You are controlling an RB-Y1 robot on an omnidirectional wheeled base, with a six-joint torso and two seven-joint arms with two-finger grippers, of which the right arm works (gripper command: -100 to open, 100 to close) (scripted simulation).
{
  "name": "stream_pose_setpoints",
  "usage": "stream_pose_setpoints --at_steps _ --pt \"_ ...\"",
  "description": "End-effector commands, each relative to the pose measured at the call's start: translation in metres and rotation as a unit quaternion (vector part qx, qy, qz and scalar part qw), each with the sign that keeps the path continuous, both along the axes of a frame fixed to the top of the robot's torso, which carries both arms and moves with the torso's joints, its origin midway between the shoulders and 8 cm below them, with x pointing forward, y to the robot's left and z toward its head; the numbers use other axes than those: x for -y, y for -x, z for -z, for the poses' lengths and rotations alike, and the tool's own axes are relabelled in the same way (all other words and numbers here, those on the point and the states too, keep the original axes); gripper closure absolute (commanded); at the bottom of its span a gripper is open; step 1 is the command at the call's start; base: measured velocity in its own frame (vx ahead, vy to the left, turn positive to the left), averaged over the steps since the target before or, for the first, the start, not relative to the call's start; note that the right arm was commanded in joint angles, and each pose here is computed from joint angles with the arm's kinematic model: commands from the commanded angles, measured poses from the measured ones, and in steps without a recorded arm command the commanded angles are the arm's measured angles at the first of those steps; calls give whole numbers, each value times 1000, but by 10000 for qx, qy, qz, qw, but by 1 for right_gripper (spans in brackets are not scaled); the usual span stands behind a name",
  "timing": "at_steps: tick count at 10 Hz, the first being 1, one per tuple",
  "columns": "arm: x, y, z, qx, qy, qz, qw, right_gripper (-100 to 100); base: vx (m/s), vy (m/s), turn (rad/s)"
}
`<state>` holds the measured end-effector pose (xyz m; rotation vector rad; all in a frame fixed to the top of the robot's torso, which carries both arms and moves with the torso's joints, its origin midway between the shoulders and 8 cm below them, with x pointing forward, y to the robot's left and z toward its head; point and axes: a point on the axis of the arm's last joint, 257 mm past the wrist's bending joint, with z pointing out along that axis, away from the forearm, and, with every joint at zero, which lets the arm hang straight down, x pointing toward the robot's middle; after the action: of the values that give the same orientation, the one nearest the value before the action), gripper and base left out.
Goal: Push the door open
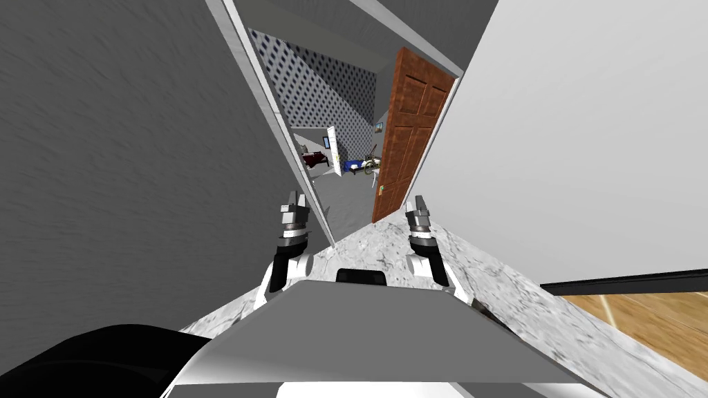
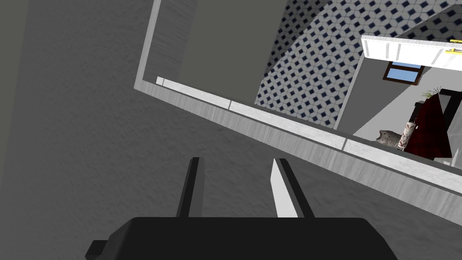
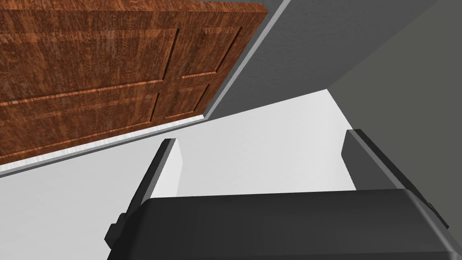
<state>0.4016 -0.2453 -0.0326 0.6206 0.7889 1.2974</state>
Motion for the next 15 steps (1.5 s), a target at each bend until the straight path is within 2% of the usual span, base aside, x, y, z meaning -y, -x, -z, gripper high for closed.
stream_pose_setpoints --at_steps 1,8,15 --pt "-3 -6 10 -80 -15 -43 10000 -100 82 -64 46" --pt "-14 -29 56 -463 -80 -225 9986 -100 91 -82 50" --pt "-27 -50 106 -878 -142 -406 9952 -100 85 -91 53"
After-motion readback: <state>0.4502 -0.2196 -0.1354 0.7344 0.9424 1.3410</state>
